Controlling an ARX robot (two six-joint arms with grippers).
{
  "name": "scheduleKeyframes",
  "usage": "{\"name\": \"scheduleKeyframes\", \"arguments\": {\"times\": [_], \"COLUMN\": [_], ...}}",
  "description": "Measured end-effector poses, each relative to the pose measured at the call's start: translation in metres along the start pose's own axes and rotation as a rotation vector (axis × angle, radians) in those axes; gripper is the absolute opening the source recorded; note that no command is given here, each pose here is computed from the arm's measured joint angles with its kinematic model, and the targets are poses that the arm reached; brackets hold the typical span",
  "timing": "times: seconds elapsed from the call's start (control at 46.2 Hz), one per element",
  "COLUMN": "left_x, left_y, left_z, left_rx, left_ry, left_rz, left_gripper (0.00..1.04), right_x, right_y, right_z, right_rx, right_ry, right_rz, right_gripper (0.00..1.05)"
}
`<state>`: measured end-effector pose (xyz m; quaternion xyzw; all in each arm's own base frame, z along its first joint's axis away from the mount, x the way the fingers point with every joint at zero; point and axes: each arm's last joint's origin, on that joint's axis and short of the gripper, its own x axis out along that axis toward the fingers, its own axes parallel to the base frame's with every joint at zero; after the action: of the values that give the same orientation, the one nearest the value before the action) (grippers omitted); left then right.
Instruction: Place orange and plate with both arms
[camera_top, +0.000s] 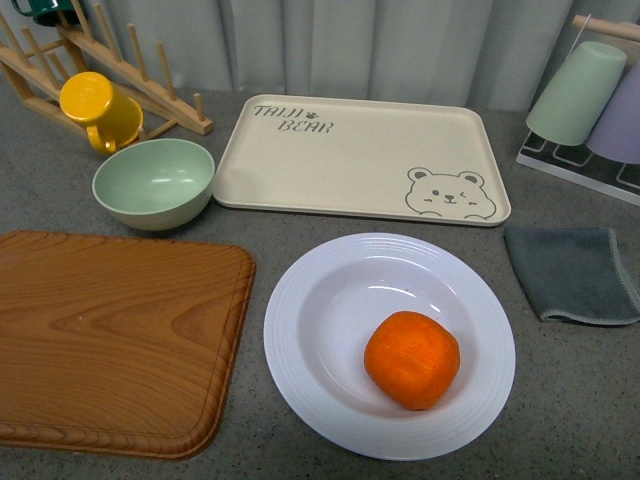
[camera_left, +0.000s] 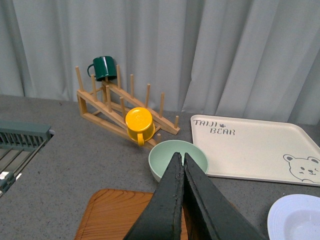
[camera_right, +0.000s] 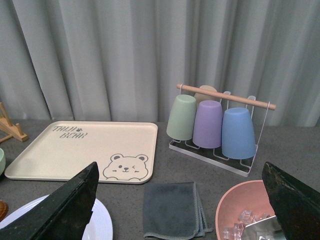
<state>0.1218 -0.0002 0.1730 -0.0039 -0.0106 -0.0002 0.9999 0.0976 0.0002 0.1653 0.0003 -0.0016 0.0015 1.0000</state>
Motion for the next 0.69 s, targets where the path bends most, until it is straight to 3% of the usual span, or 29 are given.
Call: {"name": "scheduleKeyframes", "arguments": {"times": [0.693], "left_x": [-0.019], "left_y": [0.000], "left_z": [-0.003], "left_rx": [0.000], "left_ry": [0.026], "left_rz": [-0.001], "left_gripper": [0.04], "right_x": [0.000], "right_y": [0.000], "right_z": [0.000], "right_rx": [0.000], "right_ry": [0.000], "right_rz": [0.000], "right_gripper": [0.96]}}
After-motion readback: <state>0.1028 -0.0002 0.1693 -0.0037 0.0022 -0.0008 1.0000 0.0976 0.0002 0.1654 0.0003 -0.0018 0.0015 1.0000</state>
